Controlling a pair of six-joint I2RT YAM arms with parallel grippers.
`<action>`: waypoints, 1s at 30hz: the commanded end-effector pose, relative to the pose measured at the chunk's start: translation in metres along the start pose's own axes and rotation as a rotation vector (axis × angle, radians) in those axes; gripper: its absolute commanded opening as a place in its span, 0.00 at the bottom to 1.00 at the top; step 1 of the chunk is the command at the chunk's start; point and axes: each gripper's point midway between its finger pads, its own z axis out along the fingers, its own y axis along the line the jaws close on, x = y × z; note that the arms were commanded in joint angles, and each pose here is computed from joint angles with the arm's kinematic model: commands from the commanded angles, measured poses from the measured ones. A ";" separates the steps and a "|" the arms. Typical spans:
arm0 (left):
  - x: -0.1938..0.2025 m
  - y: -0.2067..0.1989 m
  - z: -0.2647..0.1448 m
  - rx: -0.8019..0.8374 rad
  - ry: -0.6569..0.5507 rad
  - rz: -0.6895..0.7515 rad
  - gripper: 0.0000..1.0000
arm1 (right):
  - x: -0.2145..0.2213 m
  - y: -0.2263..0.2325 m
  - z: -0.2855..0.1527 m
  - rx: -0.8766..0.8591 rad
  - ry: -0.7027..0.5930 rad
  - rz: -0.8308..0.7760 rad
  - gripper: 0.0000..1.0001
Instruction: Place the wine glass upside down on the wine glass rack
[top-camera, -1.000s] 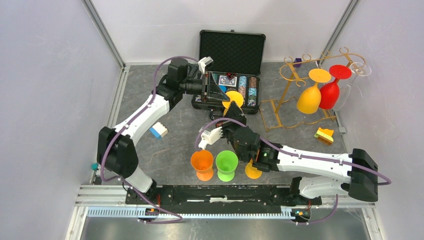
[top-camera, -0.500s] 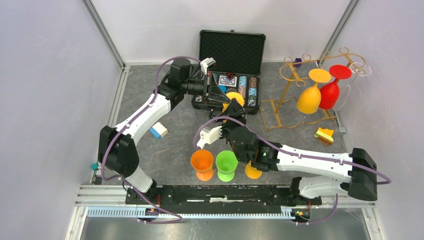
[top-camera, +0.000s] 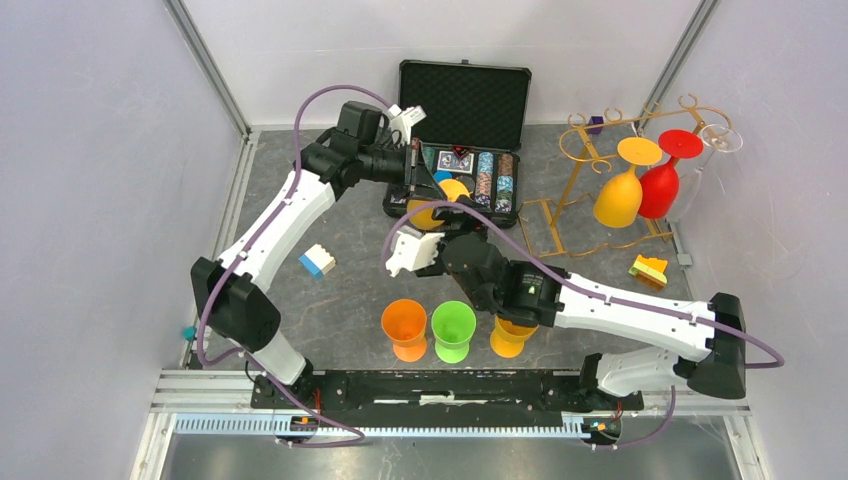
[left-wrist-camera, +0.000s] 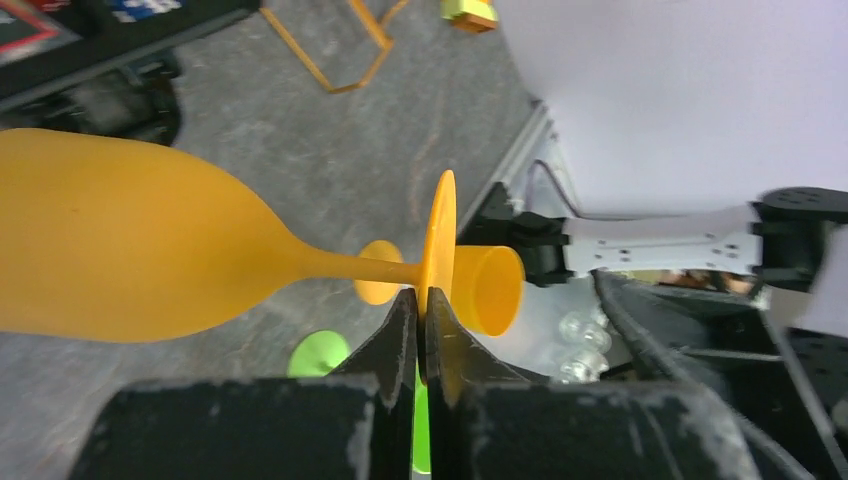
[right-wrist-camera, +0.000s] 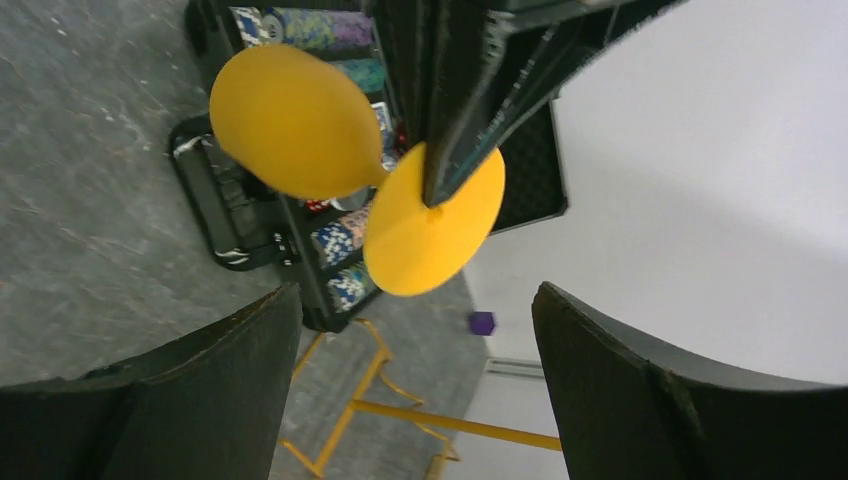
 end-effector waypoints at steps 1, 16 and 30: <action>-0.003 0.020 -0.017 -0.176 -0.018 0.142 0.02 | -0.006 -0.001 0.002 -0.114 -0.016 0.309 0.89; -0.015 0.009 -0.036 -0.201 -0.150 0.234 0.02 | -0.002 -0.022 0.007 -0.424 -0.146 0.995 0.89; -0.024 -0.017 -0.047 -0.124 -0.220 0.288 0.02 | -0.025 -0.069 0.002 -0.737 -0.464 1.539 0.72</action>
